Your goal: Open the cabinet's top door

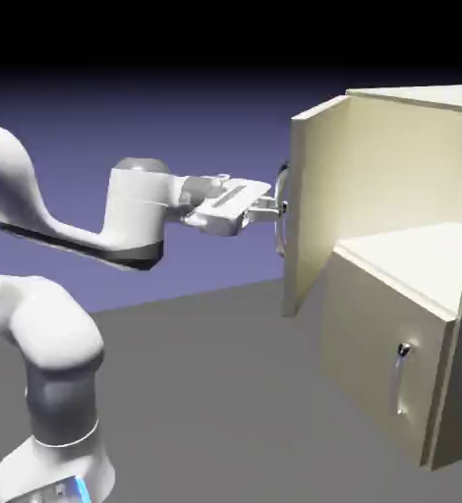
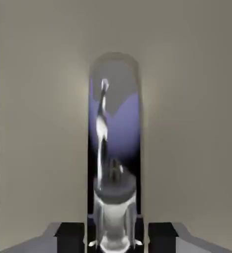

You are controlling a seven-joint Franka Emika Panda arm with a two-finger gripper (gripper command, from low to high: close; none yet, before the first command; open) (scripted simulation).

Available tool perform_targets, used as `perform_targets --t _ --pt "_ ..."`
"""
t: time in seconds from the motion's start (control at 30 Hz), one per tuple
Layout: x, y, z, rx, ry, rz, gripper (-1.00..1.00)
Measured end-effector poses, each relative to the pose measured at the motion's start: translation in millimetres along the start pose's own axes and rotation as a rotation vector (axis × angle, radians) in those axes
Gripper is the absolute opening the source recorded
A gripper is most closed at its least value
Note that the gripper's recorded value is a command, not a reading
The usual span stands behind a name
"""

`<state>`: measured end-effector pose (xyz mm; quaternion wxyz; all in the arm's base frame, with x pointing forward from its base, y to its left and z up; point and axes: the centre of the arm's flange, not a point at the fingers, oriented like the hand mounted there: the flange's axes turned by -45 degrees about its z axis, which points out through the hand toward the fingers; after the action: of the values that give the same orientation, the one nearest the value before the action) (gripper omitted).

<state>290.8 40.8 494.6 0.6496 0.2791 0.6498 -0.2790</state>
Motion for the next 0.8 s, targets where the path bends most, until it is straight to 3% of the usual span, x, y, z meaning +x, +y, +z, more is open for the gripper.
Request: perform_targets --t 0.8 --pt "0 138 -143 0.615 0.0 0.0 -1.0"
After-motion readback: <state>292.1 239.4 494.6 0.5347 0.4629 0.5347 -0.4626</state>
